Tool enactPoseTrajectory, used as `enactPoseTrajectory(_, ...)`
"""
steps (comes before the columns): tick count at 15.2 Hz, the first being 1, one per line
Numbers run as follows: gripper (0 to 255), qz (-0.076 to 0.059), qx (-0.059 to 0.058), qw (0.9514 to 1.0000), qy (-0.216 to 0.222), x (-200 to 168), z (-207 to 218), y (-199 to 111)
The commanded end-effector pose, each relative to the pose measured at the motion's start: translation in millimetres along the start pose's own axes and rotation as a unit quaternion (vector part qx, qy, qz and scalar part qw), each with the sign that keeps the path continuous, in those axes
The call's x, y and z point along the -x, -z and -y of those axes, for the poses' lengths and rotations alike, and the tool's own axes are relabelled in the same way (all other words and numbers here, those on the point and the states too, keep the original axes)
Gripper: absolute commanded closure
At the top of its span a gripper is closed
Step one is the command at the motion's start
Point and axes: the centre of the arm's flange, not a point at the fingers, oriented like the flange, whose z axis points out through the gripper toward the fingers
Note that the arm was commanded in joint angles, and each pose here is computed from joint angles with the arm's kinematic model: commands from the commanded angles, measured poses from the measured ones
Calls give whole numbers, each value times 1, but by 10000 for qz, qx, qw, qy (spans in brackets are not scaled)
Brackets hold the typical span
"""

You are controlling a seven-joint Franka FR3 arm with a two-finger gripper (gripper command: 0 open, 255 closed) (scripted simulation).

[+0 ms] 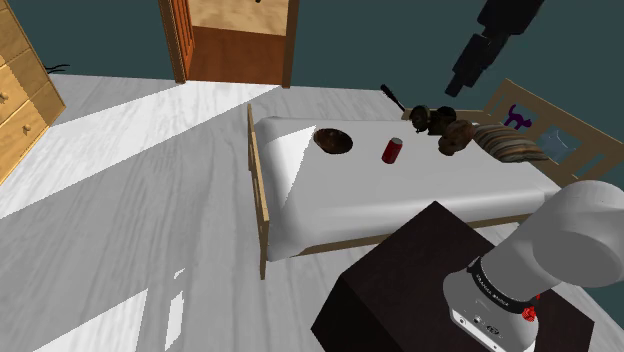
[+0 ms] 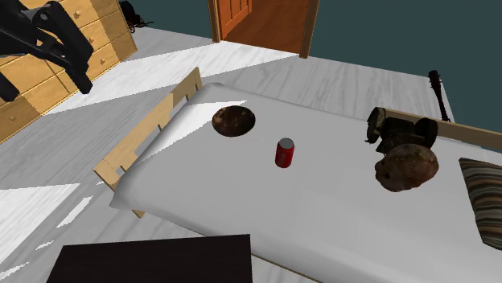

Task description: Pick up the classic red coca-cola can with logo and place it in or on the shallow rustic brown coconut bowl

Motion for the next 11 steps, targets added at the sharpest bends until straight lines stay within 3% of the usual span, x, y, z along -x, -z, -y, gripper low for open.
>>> enactPoseTrajectory(1,0,0,0,10000,0,0,0,0)
enactPoseTrajectory(11,0,27,0,9999,-125,-44,-88,-89)
